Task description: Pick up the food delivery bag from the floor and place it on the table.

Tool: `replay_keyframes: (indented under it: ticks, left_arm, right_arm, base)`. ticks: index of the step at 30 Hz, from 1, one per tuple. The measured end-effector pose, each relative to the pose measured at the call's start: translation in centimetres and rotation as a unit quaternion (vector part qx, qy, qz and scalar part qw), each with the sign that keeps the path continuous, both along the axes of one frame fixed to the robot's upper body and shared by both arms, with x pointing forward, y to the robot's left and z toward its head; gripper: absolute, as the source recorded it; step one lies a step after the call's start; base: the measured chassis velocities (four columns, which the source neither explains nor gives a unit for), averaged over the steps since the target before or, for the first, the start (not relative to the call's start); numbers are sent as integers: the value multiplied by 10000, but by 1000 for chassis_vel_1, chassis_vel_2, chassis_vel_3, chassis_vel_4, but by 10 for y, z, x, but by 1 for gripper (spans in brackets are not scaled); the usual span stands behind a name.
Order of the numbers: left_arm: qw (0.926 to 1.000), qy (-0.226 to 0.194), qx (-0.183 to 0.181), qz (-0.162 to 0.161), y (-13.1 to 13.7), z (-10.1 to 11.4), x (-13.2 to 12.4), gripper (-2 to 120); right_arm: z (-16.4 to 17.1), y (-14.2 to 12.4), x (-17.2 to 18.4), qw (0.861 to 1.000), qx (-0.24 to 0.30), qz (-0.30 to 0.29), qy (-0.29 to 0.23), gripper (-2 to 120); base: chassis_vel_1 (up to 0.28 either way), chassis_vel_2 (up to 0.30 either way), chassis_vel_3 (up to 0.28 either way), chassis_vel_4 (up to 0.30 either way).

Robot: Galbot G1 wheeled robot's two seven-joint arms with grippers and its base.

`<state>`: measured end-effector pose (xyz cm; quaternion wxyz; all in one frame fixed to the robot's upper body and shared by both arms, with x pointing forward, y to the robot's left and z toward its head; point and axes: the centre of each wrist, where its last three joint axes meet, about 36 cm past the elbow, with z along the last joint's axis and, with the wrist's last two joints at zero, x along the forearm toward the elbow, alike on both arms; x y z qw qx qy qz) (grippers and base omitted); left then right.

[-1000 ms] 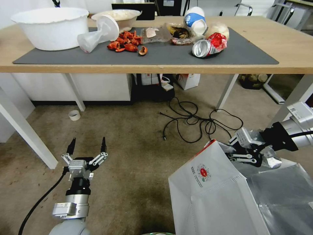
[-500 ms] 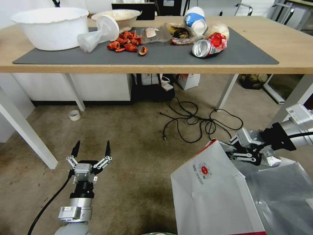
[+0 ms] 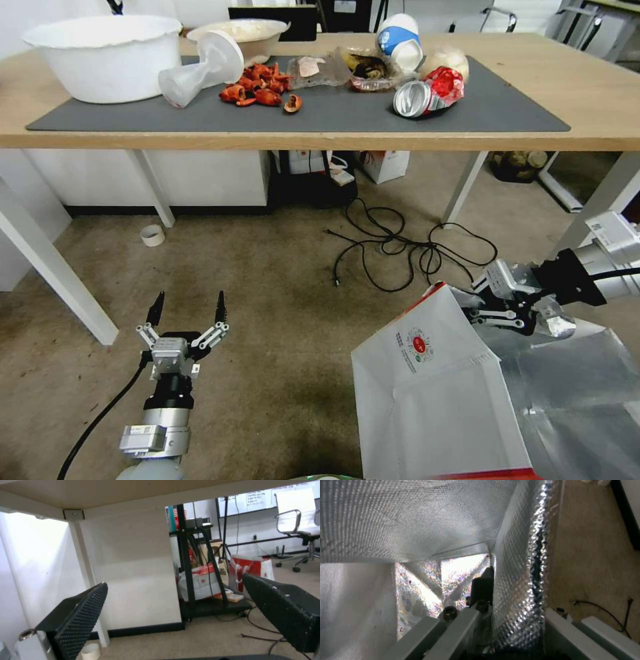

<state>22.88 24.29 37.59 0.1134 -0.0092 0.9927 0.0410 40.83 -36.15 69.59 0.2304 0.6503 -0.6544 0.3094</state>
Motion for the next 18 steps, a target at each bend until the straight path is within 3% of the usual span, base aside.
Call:
replay_keyframes:
  ticks: [18]
  left_arm:
    - [10000, 18, -17, -79, -3, 1, -4, 100]
  right_arm:
    - [-4, 0, 0, 10000, 30, 88, 35, 0]
  base:
    - [0, 0, 0, 0]
